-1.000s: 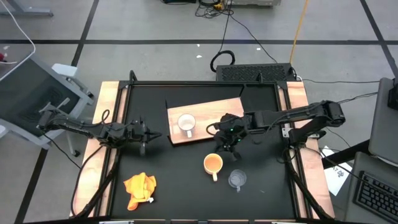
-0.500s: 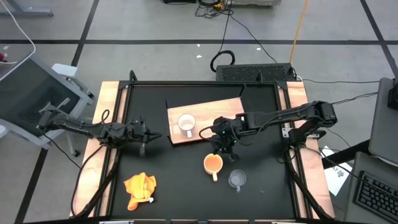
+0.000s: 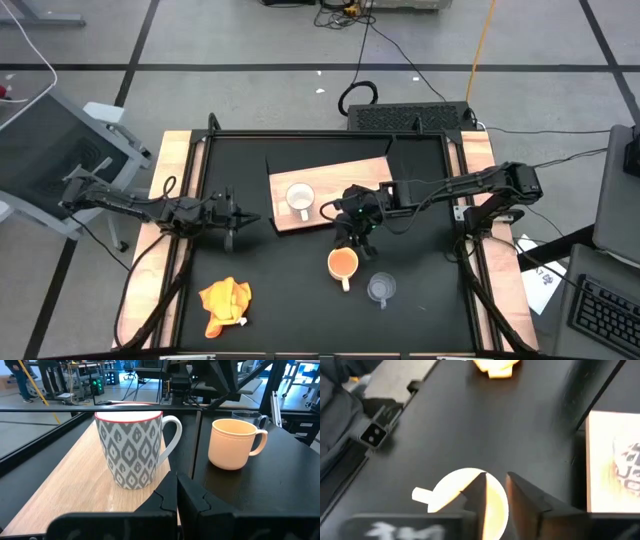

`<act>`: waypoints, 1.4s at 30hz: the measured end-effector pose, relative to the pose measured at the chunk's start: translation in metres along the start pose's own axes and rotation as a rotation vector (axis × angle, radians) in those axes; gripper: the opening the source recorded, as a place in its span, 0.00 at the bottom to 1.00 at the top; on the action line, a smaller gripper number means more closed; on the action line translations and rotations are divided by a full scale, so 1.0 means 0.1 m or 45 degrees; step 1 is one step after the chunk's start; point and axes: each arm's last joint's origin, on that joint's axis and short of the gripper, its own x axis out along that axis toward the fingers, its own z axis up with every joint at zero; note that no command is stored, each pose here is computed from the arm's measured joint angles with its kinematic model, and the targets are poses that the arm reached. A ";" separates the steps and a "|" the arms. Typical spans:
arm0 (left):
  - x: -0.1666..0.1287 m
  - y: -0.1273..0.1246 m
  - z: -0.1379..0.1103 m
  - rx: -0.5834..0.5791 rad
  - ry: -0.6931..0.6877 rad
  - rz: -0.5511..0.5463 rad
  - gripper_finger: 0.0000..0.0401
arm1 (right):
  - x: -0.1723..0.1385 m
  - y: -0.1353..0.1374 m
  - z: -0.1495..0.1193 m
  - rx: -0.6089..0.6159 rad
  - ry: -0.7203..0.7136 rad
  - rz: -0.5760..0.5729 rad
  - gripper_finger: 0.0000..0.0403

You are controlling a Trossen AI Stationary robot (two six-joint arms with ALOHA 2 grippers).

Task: Stack small to large cups/mugs on shelf
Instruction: Put the yellow mug on the shelf

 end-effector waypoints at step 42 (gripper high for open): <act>0.00 0.00 -0.03 0.020 0.037 0.003 0.00 | 0.01 0.01 -0.08 0.213 0.262 -0.204 0.56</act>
